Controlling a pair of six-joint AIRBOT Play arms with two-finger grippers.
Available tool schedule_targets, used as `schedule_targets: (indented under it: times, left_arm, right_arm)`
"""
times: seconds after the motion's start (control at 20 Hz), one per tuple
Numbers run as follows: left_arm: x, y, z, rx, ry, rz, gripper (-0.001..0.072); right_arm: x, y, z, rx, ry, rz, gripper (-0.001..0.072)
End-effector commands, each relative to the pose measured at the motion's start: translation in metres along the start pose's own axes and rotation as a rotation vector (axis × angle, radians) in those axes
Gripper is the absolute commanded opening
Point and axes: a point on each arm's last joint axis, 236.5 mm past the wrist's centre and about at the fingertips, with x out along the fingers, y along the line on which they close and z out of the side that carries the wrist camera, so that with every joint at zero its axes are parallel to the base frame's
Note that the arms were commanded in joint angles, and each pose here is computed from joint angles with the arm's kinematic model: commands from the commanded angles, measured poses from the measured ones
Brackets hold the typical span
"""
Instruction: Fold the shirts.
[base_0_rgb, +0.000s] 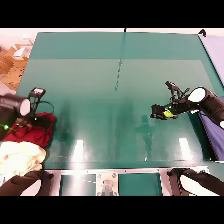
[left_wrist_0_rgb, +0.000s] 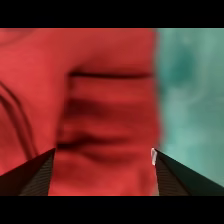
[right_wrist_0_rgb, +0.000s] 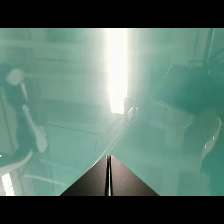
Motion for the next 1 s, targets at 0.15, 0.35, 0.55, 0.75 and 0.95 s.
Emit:
schedule_targets:
  times: [0.15, 0.35, 0.55, 0.75, 0.95]
  left_arm:
    - [0.062, 0.026, -0.023, 0.027, 0.018, 0.09, 0.0378]
    - [0.024, 0.032, 0.009, 0.008, -0.027, 0.068, 0.0018]
    - [-0.107, -0.018, 0.101, 0.067, -0.324, -0.177, 0.0017]
    - [-0.257, -0.102, 0.152, 0.214, -0.71, -0.388, 0.0017]
    - [-0.279, -0.194, 0.151, 0.361, -0.771, -0.543, 0.0018]
  right_arm:
    - [0.0, 0.0, 0.0, 0.001, 0.001, 0.001, 0.002]
    - [0.0, 0.0, 0.0, 0.001, 0.001, 0.001, 0.002]
    - [0.0, 0.0, 0.0, 0.001, 0.001, 0.001, 0.002]
    - [0.0, 0.001, 0.0, 0.002, -0.002, 0.003, 0.002]
    - [0.0, 0.001, 0.0, 0.002, -0.002, 0.003, 0.002]
